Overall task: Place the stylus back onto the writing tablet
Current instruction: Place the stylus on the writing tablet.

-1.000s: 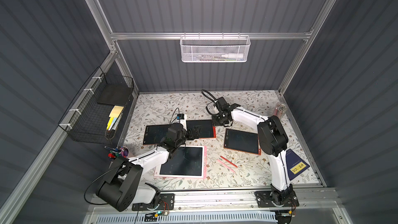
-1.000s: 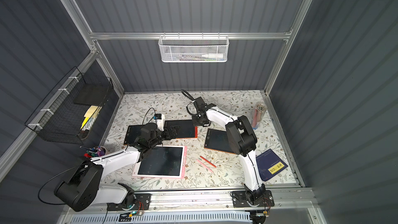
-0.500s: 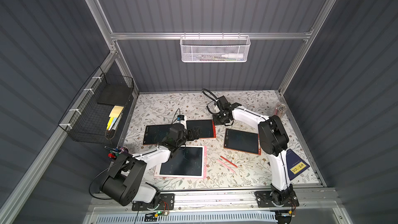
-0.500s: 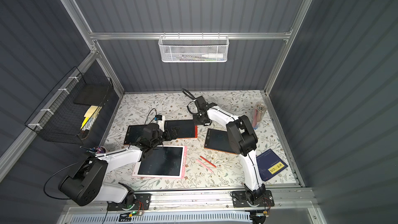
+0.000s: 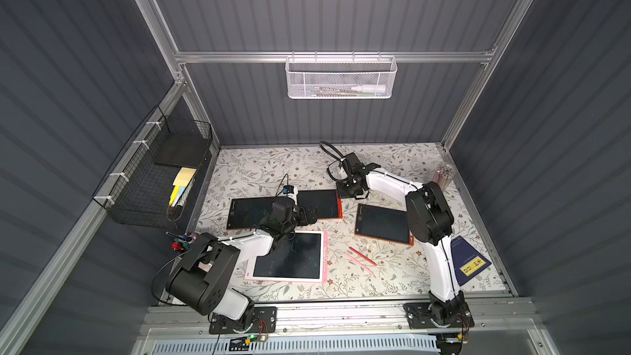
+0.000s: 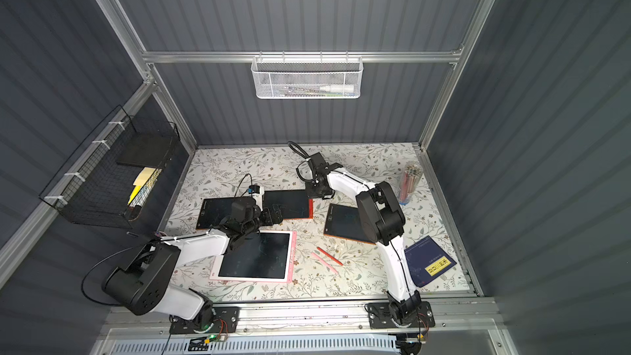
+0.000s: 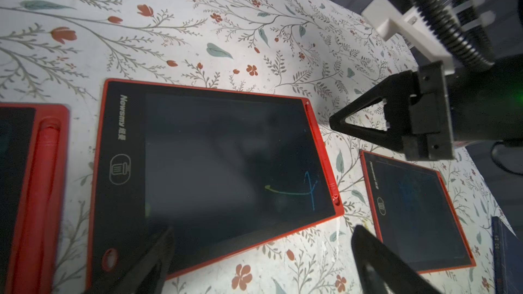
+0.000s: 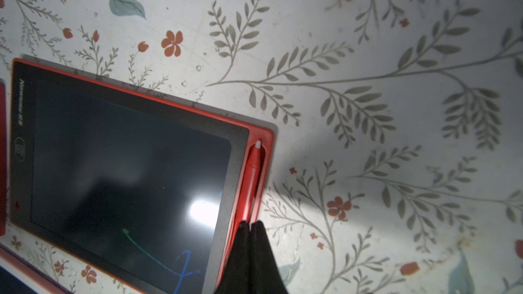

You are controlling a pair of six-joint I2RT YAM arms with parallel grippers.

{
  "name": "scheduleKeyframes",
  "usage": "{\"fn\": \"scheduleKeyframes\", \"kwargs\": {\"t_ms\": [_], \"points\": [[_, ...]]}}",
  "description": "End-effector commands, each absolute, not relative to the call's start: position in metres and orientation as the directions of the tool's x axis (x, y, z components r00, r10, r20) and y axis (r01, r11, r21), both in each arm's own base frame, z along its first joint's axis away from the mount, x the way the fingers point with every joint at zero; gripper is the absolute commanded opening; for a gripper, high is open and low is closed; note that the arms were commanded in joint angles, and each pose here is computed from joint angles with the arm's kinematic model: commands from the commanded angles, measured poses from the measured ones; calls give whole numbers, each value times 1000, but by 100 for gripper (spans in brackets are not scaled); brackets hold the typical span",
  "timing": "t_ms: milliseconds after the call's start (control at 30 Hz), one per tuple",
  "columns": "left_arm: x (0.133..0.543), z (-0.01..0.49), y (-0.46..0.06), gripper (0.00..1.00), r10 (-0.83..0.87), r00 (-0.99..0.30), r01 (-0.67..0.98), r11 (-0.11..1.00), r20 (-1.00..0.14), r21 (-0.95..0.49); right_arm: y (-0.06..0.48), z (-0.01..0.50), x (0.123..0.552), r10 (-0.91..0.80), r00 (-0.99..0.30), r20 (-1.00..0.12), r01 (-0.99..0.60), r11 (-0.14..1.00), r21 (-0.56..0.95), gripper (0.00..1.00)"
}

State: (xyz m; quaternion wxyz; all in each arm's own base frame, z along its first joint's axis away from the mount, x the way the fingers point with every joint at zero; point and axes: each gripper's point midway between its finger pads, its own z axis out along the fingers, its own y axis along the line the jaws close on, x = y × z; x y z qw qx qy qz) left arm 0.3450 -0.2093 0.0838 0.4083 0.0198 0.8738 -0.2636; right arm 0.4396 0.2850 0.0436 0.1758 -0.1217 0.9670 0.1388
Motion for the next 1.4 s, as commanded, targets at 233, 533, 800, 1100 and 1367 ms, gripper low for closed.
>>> {"fn": "scheduleKeyframes", "kwargs": {"t_ms": [233, 533, 800, 1100, 1367], "points": [[348, 74, -214, 99, -150, -675, 262, 866, -722, -425, 289, 44, 442, -185, -913, -364, -287, 924, 251, 0], [348, 60, -214, 99, -129, -698, 256, 874, -705, -414, 291, 35, 443, -188, -917, -352, -287, 924, 253, 0], [351, 51, -215, 99, -112, -710, 249, 884, -696, -396, 291, 22, 441, -184, -927, -327, -275, 926, 258, 0], [352, 45, -215, 99, -98, -718, 248, 889, -689, -385, 285, 19, 439, -194, -926, -325, -276, 933, 229, 0], [353, 52, -214, 99, -109, -709, 247, 887, -697, -390, 288, 40, 442, -195, -912, -360, -292, 926, 239, 0]]}}
